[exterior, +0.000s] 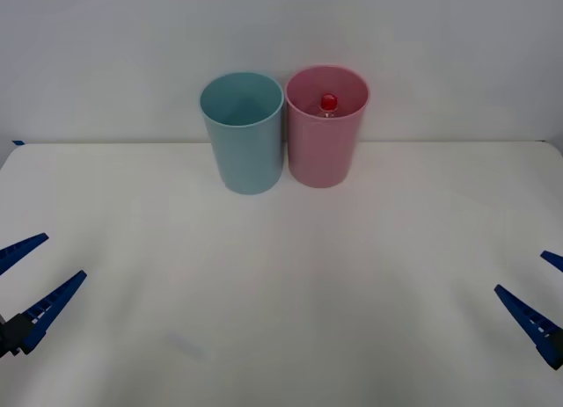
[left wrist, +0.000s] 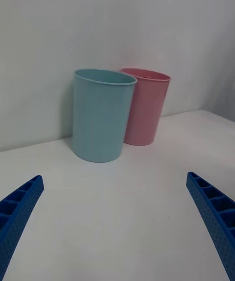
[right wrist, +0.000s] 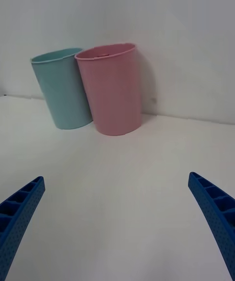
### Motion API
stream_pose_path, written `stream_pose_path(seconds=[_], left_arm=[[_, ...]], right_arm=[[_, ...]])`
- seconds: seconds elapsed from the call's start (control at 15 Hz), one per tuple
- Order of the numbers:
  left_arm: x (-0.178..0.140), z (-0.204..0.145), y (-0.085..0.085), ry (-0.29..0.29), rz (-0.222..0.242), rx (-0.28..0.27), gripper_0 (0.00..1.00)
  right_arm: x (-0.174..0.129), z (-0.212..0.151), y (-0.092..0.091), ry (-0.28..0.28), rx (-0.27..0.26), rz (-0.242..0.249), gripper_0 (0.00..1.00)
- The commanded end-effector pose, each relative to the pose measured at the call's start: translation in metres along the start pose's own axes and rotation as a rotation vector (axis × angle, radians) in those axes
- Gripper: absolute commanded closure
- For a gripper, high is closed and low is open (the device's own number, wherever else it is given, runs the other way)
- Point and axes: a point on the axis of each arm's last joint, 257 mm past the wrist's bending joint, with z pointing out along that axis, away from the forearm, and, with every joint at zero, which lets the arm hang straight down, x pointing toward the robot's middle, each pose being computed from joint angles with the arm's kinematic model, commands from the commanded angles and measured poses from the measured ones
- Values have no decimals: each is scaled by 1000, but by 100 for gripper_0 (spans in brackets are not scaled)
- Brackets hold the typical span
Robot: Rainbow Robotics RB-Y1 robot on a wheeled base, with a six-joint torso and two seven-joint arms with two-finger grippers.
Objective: Grasp the object on the table and drop it into the matching bin: aluminum can to the light blue bin, PET bottle to the pink bin.
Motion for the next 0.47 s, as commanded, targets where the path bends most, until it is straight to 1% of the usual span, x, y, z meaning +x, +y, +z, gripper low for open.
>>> stream_pose_path(seconds=[0.07, 0.2, 0.47], left_arm=[[0, 0, 0, 0, 0, 0, 0], [0, 0, 0, 0, 0, 0, 0], [0, 0, 0, 0, 0, 0, 0]], right_arm=[[1, -16, -1, 7, 12, 12, 0], [1, -21, -2, 13, 13, 8, 0], [1, -21, -1, 13, 8, 8, 0]])
